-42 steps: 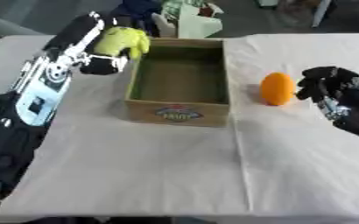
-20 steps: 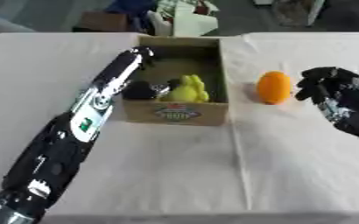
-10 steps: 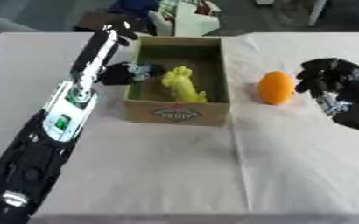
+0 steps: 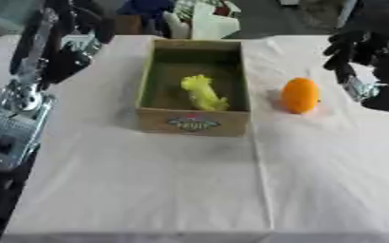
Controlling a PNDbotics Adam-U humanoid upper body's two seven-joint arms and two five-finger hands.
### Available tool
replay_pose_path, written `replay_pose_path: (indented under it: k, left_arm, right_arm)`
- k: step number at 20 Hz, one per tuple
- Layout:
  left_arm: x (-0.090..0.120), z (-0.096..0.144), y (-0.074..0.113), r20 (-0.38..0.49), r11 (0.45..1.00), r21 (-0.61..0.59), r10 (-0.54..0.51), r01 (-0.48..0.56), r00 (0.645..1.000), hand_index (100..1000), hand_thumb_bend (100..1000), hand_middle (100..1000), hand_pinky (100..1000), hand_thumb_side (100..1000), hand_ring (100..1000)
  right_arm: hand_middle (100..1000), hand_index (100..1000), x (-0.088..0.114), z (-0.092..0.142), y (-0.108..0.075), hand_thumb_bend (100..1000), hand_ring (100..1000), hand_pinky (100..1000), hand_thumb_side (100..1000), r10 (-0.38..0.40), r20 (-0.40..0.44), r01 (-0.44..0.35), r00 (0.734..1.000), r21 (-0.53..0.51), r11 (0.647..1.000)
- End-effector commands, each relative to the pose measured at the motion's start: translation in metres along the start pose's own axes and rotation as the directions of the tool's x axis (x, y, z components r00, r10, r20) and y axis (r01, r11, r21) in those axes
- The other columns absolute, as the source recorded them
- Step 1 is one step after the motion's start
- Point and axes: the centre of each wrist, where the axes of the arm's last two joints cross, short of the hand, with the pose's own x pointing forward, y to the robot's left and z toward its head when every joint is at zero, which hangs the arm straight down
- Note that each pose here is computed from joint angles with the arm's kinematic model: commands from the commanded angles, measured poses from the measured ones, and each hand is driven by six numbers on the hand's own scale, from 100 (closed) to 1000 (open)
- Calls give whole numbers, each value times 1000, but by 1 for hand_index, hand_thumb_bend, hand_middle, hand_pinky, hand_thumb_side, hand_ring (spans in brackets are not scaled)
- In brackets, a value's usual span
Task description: Pick up objects on the table and place them in the box.
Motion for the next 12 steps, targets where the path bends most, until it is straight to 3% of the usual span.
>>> replay_pose_path:
  k: [1, 9, 12]
  left_arm:
    - [9, 8, 19, 18, 998, 62, 0, -1, 1000, 790, 665, 598, 587, 731, 595]
    - [-1, 39, 27, -54, 986, 161, 37, -28, 998, 785, 649, 586, 577, 736, 586]
    - [-1, 45, 27, -66, 986, 165, 43, -31, 997, 787, 644, 586, 577, 739, 586]
  right_arm:
    - [725, 857, -5, 1, -21, 122, 679, 664, 283, 128, -19, -127, 992, 62, 990]
    - [746, 878, -49, 2, -22, 356, 698, 672, 379, 220, -134, -194, 966, 184, 964]
    - [749, 881, -64, 3, -18, 383, 701, 674, 393, 240, -178, -200, 954, 217, 956]
